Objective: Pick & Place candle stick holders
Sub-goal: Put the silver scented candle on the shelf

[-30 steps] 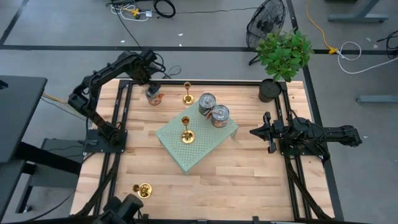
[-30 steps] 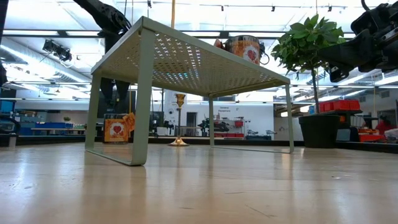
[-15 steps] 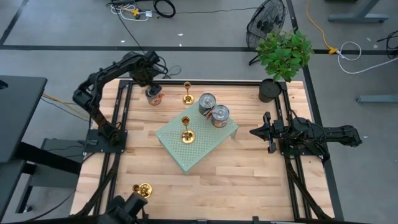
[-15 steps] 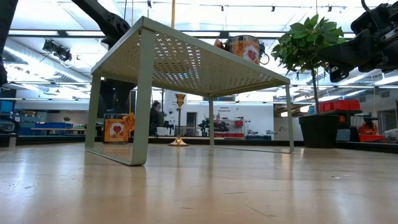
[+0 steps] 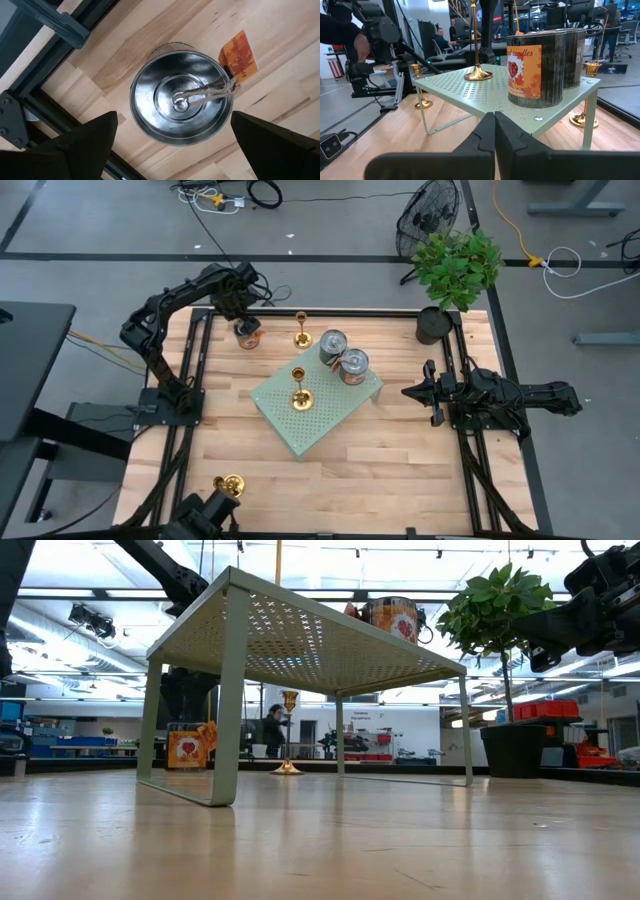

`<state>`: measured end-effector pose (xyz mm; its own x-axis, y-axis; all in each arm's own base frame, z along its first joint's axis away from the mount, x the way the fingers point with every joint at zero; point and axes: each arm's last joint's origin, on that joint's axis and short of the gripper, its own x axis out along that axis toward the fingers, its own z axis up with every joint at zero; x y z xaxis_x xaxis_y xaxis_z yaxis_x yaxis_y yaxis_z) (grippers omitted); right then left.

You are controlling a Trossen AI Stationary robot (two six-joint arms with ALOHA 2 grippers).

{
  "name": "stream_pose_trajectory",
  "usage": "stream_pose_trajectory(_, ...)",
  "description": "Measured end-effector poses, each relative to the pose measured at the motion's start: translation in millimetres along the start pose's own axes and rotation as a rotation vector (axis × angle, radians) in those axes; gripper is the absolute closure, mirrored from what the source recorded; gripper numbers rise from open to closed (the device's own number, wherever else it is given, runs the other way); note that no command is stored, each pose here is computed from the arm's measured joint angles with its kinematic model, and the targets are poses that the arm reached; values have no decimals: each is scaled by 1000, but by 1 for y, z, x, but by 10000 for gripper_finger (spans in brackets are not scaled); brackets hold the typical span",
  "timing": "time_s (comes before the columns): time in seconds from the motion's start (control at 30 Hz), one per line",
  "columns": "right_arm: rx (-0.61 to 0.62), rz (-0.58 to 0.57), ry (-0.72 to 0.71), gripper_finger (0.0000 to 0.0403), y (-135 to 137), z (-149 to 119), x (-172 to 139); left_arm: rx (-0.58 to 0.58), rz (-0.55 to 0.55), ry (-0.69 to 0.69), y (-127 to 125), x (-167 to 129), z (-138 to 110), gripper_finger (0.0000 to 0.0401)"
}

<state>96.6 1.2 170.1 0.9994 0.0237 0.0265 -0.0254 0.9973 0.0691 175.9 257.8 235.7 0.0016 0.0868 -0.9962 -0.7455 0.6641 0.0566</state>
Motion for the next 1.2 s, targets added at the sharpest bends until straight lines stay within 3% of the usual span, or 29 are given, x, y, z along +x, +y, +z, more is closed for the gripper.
stream_pose_trajectory(1.2, 0, 0, 0, 400, 0, 0, 0, 145, -3, 39, -8, 9, 4, 1)
